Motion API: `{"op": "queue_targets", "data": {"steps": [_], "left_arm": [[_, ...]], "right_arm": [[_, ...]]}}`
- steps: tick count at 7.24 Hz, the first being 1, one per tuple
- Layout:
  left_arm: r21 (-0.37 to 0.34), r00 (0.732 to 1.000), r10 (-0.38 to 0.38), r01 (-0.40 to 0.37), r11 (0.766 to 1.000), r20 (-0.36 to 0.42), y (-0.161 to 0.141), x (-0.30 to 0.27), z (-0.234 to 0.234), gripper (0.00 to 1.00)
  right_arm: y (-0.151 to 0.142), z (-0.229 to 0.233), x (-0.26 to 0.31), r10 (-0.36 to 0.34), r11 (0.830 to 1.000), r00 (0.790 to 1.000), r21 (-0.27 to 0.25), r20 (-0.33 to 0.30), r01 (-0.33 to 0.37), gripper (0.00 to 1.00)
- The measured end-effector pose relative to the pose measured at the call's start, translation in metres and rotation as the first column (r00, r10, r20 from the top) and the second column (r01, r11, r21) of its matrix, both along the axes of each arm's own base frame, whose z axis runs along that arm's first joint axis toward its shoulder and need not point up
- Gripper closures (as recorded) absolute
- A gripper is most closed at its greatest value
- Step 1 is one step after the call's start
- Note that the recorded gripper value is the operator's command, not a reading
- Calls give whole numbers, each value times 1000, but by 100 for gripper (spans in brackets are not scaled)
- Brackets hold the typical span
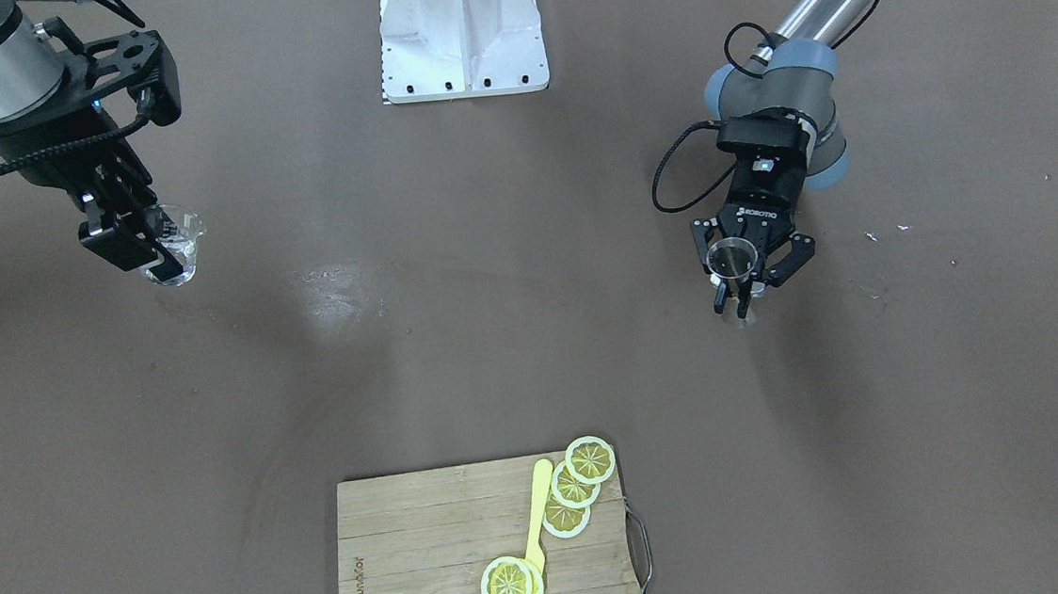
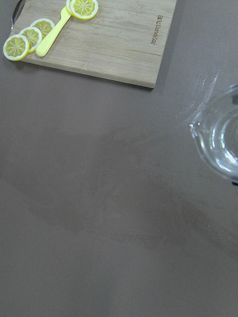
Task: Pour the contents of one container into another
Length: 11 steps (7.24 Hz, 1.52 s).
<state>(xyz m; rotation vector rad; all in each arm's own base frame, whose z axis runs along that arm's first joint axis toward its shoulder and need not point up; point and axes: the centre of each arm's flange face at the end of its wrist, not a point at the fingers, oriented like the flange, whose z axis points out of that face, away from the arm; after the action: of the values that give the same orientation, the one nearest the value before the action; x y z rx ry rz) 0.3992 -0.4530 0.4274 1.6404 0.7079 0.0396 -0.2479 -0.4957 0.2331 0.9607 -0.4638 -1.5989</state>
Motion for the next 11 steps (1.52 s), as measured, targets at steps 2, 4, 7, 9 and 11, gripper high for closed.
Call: {"op": "queue_targets", "data": {"steps": [2, 4, 7, 9, 11], "left_arm": [[-94, 999, 23, -27, 995, -42, 24, -47, 77, 100], [-145, 998, 40, -46, 988, -44, 40, -81, 120, 100], [-162, 995, 97, -98, 982, -14, 2, -120, 123, 100], [-221, 995, 24, -45, 974, -96, -3, -119, 128, 100], [-275, 976, -57, -2, 961, -209, 13, -99, 129, 100]], "right_arm": [[-1, 22, -2, 15, 999, 998, -45, 60, -12, 100], [4, 68, 2, 47, 994, 988, -101, 148, -32, 100], [13, 148, 4, 90, 987, 957, -155, 275, -49, 100], [8, 184, -1, 131, 979, 929, -196, 347, -65, 100], [9, 215, -2, 158, 968, 903, -241, 400, -63, 100]]}}
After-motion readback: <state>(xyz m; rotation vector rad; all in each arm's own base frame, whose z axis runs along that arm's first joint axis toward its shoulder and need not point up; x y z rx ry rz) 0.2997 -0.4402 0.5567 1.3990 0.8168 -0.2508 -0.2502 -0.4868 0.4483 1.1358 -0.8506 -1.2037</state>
